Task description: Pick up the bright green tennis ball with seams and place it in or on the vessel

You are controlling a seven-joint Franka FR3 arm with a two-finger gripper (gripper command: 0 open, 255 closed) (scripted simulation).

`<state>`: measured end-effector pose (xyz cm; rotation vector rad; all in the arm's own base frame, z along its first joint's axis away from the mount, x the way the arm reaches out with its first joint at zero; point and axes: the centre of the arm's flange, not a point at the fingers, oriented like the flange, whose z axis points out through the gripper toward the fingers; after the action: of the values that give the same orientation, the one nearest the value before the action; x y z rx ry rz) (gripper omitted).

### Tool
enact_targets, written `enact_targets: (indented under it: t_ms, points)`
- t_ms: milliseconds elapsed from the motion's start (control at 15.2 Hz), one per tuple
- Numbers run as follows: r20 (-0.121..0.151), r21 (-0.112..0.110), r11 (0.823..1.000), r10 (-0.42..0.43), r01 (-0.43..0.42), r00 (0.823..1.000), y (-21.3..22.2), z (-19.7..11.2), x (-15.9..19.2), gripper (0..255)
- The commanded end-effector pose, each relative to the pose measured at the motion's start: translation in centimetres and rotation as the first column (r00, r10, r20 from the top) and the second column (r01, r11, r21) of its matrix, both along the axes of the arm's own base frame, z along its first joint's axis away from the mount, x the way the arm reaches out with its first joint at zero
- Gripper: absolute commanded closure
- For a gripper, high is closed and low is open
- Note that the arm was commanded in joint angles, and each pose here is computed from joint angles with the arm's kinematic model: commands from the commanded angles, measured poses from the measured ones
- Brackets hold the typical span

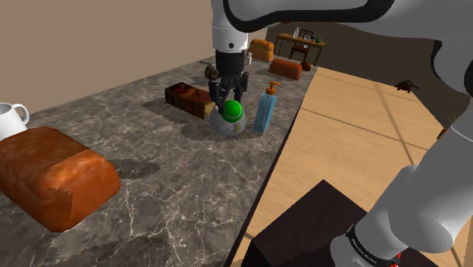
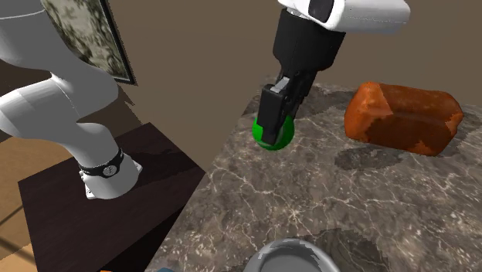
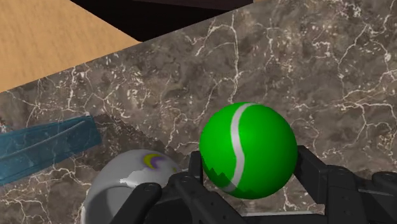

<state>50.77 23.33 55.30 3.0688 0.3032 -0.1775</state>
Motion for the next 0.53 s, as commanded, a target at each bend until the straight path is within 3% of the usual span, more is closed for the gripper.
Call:
enact_targets:
  t_ms: [0,462]
  points:
    - [0.000,0.000,1.000,0.001,-0.001,1.000,-1.9,0.1,2.3,255]
    - [0.000,0.000,1.000,0.001,-0.001,1.000,-7.4,0.3,9.7,255]
